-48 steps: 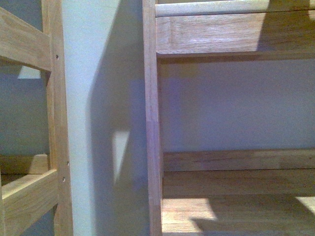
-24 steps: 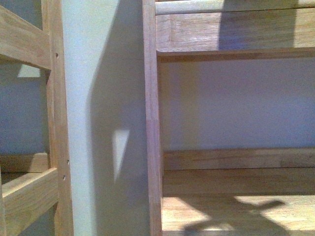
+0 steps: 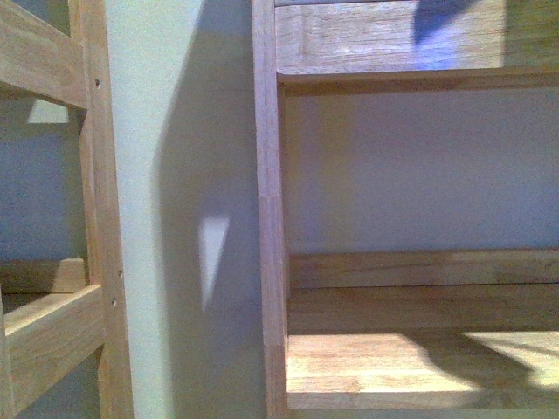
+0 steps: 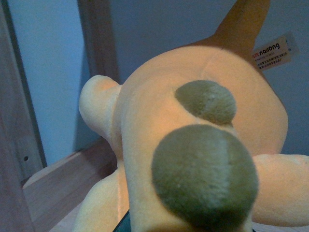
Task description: Put away toys
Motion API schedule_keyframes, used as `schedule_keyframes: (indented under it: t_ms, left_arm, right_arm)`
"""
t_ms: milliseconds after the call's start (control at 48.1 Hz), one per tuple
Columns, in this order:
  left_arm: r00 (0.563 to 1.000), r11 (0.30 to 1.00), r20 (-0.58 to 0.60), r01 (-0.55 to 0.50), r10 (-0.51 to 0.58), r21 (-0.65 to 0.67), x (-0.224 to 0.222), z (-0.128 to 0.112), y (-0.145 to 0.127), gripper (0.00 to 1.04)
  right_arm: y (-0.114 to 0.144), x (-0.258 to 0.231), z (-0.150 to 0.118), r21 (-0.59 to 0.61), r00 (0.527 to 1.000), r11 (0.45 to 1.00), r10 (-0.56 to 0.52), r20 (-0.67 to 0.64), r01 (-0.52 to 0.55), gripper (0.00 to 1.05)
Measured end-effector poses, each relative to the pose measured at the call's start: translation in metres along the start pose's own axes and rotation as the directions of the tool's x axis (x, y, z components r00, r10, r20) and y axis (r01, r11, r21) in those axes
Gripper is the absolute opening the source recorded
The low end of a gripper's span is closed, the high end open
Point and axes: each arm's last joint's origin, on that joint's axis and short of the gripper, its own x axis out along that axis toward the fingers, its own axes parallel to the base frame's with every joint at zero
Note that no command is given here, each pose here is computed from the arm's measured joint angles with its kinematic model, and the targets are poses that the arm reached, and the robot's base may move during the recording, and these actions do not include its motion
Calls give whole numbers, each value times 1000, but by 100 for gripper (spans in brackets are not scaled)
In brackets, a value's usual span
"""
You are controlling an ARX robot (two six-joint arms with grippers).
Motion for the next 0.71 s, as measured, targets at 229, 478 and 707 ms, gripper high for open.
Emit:
schedule_keyframes:
  t_ms: [229, 478, 707]
  left_arm:
    - [1000, 1000, 0, 0, 0, 0, 0, 0, 0, 98]
    - [1000, 1000, 0, 0, 0, 0, 0, 0, 0, 98]
    - [1000, 1000, 0, 0, 0, 0, 0, 0, 0, 98]
  right_arm:
    - [-3, 26, -21, 73, 997, 997, 35, -61, -31, 8]
    - [8, 41, -39, 177, 991, 980, 104, -86, -87, 8]
    - [25, 45, -48, 256, 982, 956, 170, -76, -146, 8]
